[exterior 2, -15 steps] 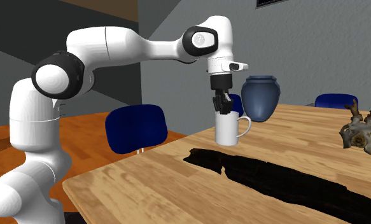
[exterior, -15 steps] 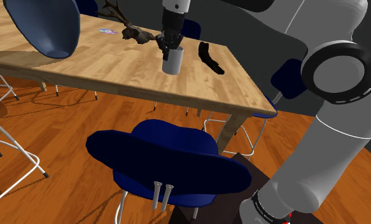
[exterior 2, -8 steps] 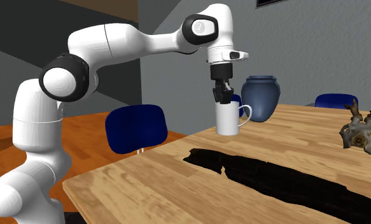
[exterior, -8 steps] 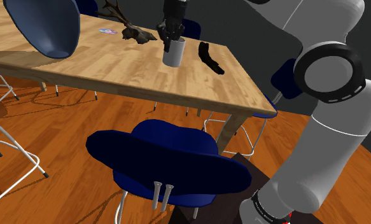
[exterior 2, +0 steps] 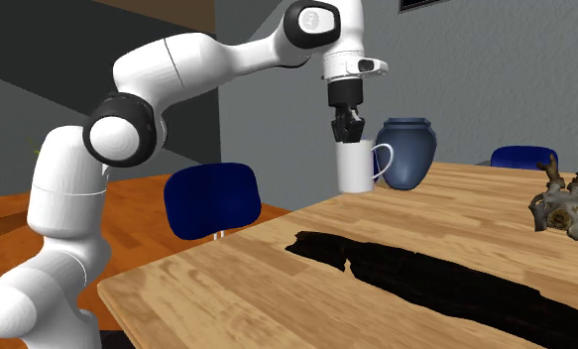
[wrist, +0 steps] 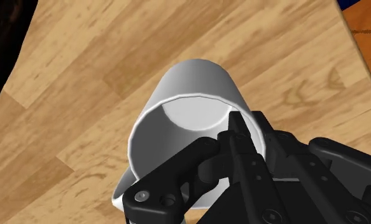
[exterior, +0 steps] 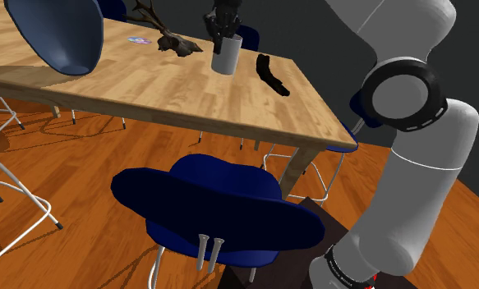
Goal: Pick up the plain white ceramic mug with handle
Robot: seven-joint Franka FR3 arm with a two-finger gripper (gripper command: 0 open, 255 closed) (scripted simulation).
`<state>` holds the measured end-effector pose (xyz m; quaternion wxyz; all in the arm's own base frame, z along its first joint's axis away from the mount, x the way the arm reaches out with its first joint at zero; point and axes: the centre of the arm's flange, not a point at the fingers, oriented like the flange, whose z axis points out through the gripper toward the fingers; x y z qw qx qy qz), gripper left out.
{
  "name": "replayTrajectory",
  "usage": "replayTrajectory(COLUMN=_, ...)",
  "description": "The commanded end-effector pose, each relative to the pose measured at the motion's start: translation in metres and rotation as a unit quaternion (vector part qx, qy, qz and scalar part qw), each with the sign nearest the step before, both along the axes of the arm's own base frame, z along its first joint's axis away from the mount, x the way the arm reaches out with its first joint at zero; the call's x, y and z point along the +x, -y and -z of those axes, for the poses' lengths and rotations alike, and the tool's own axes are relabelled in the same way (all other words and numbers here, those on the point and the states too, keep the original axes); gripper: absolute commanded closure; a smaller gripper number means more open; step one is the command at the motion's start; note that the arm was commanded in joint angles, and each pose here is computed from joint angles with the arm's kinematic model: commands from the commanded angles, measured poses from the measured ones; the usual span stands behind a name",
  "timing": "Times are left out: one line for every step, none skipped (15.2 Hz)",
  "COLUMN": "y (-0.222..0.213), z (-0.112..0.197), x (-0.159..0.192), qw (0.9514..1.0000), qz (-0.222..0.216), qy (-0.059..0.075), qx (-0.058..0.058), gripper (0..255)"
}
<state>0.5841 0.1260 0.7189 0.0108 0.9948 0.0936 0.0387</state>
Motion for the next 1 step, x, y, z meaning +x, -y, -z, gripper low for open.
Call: replayTrajectory(y=0.0001, z=-0.0039, x=0.0011, qw=1.0, qz=0.0, qy=0.0, qx=0.0, gripper=255)
